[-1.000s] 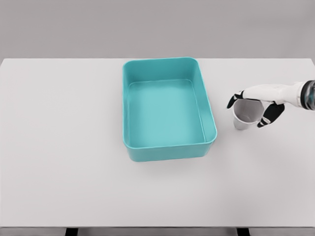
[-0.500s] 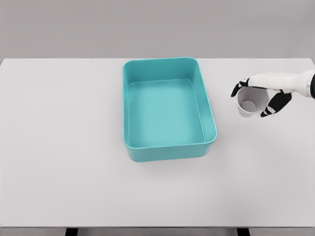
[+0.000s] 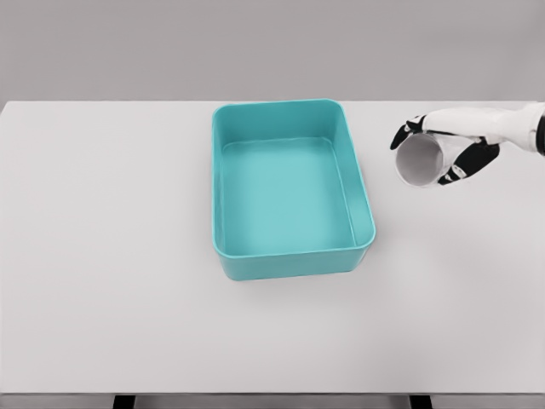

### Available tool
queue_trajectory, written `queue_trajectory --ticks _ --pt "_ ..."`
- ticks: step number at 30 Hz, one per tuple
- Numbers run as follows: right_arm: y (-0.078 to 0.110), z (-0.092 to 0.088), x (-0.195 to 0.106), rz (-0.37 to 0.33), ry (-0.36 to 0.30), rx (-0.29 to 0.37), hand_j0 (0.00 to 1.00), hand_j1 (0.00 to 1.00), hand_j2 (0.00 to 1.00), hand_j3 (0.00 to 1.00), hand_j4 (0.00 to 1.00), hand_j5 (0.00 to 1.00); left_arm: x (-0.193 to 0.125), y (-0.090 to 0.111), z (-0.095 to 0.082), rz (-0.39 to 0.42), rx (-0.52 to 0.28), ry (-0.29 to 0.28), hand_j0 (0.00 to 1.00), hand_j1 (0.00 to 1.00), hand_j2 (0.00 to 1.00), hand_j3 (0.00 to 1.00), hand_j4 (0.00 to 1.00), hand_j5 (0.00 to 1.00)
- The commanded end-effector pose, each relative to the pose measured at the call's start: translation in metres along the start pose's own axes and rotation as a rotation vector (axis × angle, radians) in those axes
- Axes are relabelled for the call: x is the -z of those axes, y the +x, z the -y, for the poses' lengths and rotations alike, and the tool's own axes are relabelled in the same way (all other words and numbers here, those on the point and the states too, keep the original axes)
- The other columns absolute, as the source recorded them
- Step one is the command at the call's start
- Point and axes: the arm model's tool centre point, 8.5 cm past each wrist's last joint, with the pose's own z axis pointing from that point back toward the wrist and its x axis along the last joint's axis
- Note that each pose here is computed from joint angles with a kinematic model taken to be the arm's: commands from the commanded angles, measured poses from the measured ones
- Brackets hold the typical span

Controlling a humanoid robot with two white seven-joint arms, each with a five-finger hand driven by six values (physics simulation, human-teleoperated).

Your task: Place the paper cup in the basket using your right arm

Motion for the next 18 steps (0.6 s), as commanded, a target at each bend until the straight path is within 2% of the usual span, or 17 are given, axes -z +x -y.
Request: queue_trajectory --ticks 1,12,18 --pt "0.006 0.004 0.003 0.026 -0.008 0.011 0.68 0.68 0.68 0.68 0.68 0.68 0.000 0.000 0.000 0.000 0.000 0.000 1.00 1.00 1.00 1.00 1.00 1.00" --pt "0.019 0.020 0.003 0.072 -0.040 0.017 0.68 0.68 0.68 0.68 0.68 0.68 0.000 0.000 0.000 0.000 0.000 0.000 1.00 1.00 1.00 1.00 1.00 1.00" --pt "0.033 0.029 0.010 0.115 -0.058 0.007 0.68 0.68 0.68 0.68 0.68 0.68 0.000 0.000 0.000 0.000 0.000 0.000 1.00 1.00 1.00 1.00 1.00 1.00"
